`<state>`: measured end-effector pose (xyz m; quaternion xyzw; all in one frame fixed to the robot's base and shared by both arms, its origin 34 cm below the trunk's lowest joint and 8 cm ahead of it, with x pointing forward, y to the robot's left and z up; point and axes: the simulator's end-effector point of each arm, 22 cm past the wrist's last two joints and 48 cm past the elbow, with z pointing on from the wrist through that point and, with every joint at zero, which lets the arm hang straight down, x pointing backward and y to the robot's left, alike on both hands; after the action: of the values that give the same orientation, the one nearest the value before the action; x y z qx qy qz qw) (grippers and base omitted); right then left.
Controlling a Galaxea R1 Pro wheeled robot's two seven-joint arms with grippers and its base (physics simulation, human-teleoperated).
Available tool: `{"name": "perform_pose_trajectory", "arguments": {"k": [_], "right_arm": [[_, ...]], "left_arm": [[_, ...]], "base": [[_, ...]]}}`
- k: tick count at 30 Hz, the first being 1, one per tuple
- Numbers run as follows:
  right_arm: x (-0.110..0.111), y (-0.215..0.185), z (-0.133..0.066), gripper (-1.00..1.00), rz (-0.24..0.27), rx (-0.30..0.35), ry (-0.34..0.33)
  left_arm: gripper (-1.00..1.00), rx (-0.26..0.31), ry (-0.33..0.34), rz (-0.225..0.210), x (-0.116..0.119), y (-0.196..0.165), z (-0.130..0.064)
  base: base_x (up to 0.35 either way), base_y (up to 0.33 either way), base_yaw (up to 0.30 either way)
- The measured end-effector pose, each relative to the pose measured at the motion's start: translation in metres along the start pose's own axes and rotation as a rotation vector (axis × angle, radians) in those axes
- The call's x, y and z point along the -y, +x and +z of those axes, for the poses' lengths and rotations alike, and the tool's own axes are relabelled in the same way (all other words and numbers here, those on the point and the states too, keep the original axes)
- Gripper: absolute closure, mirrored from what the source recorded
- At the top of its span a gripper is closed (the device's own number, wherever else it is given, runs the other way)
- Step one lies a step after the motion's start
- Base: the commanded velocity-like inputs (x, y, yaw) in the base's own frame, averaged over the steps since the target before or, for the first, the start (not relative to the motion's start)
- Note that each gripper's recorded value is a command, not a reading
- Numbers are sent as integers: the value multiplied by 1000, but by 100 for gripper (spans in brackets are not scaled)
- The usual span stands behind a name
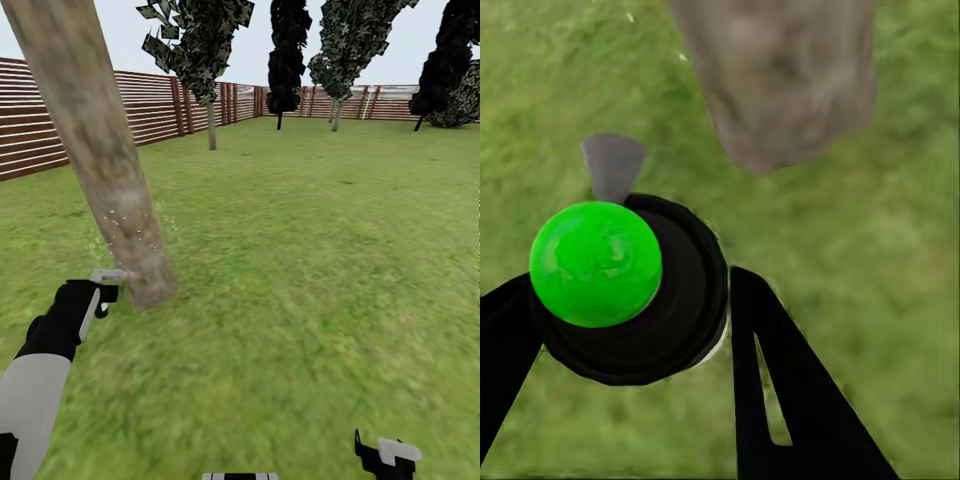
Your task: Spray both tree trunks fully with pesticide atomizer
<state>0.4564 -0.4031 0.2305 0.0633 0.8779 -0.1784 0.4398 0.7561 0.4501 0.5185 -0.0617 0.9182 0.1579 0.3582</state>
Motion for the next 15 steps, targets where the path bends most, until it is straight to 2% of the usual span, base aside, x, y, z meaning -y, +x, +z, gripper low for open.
{"name": "perform_pose_trajectory", "arguments": {"k": [1, 3, 6, 8, 10, 13, 15], "right_arm": [[0, 0, 0, -100, 0, 0, 0], [0, 0, 0, -100, 0, 0, 0], [0, 0, 0, -100, 0, 0, 0], [0, 0, 0, -100, 0, 0, 0], [0, 0, 0, -100, 0, 0, 0], [-1, 0, 0, -100, 1, 0, -2], [-1, 0, 0, -100, 1, 0, -2]], "left_arm": [[100, -1, -20, 2, -13, 0, 1], [100, -9, -25, 0, -19, 5, 2], [100, -19, -2, -5, -8, 13, 4], [100, -20, 35, -7, 19, 14, 2], [100, -16, 28, -3, 18, 13, 1], [100, -20, 11, -1, 8, 14, 2], [100, -28, -16, 6, -9, 19, 5]], "base": [[2, -273, 108], [0, -274, 238], [0, -274, 269], [0, -274, 277], [8, -274, 277], [94, -274, 224], [133, -274, 56]]}}
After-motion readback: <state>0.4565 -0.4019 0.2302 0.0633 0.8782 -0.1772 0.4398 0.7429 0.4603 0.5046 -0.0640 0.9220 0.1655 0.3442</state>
